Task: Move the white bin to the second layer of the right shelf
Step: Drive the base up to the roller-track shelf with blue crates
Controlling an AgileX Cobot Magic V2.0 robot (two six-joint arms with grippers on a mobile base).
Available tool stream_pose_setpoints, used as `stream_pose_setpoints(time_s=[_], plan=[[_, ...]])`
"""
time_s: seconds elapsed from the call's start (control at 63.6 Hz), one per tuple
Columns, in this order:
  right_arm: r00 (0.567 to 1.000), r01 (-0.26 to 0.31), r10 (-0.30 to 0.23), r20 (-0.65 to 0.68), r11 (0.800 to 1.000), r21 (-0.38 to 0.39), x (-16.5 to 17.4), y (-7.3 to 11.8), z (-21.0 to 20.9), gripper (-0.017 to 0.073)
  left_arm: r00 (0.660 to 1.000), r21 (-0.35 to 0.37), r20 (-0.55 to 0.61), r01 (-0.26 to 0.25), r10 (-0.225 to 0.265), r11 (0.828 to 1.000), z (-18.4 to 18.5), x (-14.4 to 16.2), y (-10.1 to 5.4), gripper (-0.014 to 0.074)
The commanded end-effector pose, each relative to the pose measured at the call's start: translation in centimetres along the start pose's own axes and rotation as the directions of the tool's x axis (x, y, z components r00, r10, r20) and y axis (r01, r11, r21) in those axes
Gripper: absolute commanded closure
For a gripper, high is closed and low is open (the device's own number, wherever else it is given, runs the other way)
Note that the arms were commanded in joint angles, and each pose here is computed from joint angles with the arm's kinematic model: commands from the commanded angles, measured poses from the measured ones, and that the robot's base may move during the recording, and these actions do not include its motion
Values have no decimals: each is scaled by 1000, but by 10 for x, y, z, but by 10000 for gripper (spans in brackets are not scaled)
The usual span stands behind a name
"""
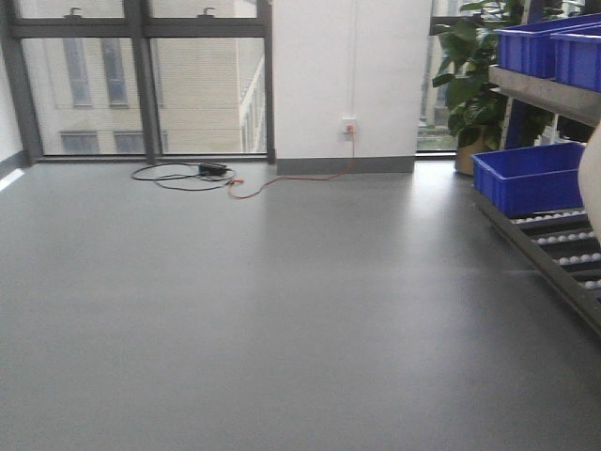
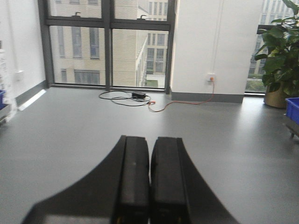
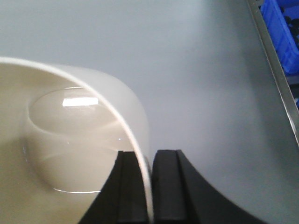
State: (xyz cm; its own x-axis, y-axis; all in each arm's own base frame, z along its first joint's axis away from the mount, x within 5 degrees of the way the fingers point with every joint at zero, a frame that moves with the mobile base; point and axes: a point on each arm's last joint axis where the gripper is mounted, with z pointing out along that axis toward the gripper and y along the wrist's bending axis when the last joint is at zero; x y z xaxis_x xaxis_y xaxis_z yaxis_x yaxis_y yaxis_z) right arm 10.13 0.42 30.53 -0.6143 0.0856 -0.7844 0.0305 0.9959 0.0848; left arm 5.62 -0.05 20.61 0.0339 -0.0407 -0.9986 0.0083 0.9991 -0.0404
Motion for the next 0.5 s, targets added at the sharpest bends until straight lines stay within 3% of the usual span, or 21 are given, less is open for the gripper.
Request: stream_pose_setpoints(time_s=[0.0, 0.488], plan=[[994, 2, -1, 113, 1000, -10, -15, 1, -7, 510, 997, -4, 71, 11, -10, 1000, -1, 1, 1, 509], [994, 2, -1, 111, 1000, -10, -15, 1, -7, 510, 997, -4, 71, 11, -10, 1000, -1, 1, 1, 509]])
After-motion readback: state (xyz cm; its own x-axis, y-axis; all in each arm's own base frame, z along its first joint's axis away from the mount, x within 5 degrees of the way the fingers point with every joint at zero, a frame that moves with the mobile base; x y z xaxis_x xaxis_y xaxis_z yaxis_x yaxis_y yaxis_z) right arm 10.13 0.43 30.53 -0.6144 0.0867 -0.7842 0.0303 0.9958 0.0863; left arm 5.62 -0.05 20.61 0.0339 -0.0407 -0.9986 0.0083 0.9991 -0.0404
